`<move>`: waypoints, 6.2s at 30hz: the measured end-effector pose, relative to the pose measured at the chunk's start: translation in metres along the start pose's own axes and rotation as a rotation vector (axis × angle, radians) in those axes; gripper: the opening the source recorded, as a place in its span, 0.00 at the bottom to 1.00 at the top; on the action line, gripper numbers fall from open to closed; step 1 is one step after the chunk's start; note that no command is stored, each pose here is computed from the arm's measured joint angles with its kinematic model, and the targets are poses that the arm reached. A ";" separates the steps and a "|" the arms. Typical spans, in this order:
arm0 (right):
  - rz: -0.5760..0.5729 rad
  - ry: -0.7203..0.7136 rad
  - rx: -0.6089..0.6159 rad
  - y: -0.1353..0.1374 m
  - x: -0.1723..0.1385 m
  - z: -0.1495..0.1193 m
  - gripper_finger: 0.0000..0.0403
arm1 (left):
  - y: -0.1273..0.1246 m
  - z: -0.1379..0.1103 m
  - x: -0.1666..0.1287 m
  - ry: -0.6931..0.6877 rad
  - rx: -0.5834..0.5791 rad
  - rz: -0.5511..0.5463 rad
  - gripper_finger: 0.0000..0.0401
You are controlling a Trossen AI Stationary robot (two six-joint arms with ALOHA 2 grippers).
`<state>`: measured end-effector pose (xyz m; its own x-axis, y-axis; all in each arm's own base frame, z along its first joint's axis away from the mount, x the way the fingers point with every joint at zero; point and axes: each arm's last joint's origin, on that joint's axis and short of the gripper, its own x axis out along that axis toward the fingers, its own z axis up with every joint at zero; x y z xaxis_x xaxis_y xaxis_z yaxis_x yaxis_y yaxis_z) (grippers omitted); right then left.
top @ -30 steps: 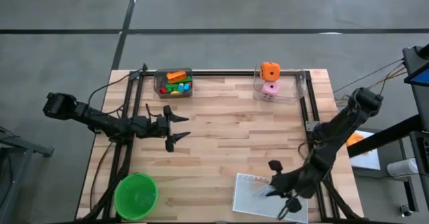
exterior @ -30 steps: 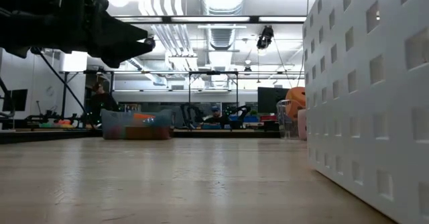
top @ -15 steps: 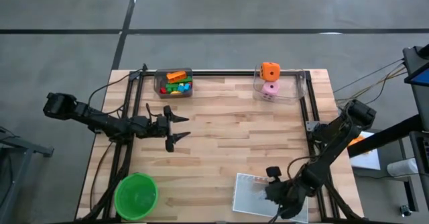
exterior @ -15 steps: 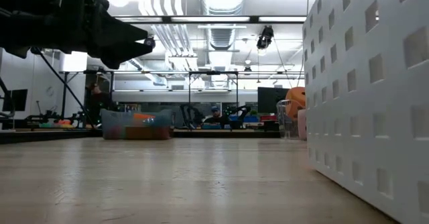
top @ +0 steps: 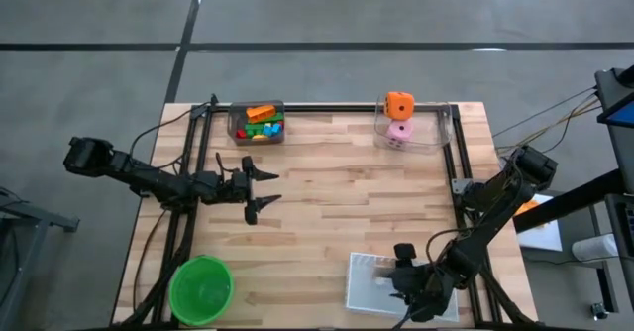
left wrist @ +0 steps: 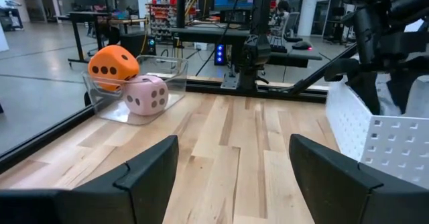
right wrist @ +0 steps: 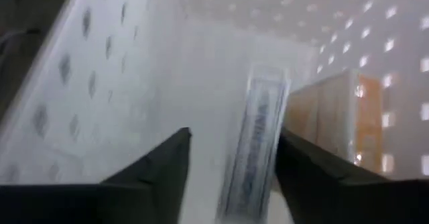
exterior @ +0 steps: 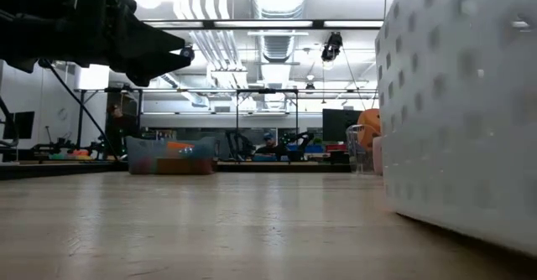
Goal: Pick & Place Toys
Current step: Put the blue deck of cards into the white bin, then return to Home Position
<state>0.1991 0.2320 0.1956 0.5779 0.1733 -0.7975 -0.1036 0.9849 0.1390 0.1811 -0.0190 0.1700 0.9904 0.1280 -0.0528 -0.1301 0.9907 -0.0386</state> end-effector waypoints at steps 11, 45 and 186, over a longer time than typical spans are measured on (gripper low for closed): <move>0.032 -0.042 -0.020 0.007 -0.010 0.013 0.86 | 0.000 0.001 0.000 -0.011 -0.029 -0.001 0.71; 0.463 -1.014 -0.538 -0.094 -0.117 -0.050 0.95 | 0.022 0.003 -0.071 -0.118 -0.049 -0.323 0.71; -0.135 -0.942 -0.177 -0.181 -0.079 -0.104 0.95 | 0.070 -0.002 -0.086 -0.081 -0.143 -0.156 0.71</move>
<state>0.0881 0.0401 0.1721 0.9978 0.0657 0.0078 -0.0649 0.9954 -0.0709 0.0865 0.0392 0.1694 0.9988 -0.0173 0.0455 0.0253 0.9830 -0.1816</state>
